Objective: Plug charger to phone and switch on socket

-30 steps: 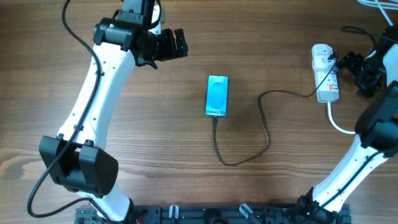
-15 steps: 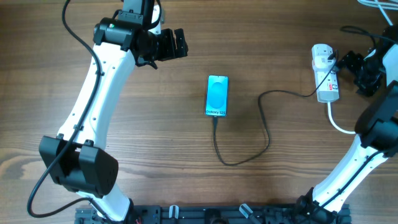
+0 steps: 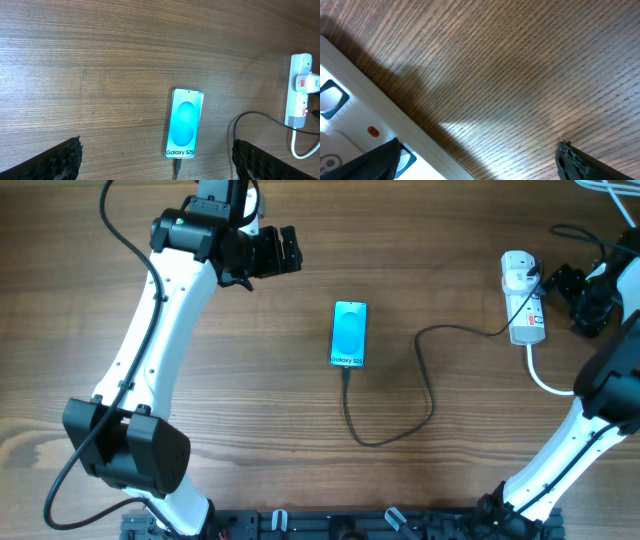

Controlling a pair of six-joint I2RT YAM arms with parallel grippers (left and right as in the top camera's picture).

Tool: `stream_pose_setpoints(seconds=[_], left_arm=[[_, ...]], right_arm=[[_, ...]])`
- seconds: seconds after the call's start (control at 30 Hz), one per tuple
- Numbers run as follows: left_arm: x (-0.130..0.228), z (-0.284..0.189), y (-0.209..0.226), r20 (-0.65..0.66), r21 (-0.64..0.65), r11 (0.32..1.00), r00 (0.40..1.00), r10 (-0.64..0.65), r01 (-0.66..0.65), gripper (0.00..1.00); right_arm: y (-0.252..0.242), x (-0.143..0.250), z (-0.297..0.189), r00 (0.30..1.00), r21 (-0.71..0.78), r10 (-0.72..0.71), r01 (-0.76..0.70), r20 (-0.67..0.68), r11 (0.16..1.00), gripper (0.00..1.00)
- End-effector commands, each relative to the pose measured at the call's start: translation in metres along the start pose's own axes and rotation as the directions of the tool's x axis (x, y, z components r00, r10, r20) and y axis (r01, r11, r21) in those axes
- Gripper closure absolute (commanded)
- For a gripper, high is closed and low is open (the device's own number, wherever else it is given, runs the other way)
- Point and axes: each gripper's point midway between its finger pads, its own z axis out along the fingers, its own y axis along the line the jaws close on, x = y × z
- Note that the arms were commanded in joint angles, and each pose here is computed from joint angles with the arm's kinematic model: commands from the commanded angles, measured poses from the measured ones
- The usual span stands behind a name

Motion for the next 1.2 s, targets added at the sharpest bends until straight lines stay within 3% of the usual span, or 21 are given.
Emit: stream_pose_setpoints(seconds=[0.0,0.7,0.83,1.17], left_arm=[[0.001,0.004,0.004,-0.008,-0.011,1.000,1.000,-0.015,0.015,0.00],[0.001,0.004,0.004,-0.008,-0.011,1.000,1.000,-0.015,0.015,0.00],[0.001,0.004,0.004,-0.008,-0.011,1.000,1.000,-0.015,0.015,0.00],[0.001,0.004,0.004,-0.008,-0.011,1.000,1.000,-0.015,0.015,0.00]], right_arm=[[0.008,0.025,0.021,0.995,-0.026,-0.039,0.037,-0.092,0.999,0.00],[0.015,0.039,0.019,0.986,-0.073,-0.083,0.073,-0.148,0.995,0.00],[0.000,0.051,0.011,0.979,0.006,0.034,-0.033,-0.200,0.999,0.00],[-0.017,0.071,-0.088,0.977,0.073,0.135,-0.124,-0.168,0.990,0.00]])
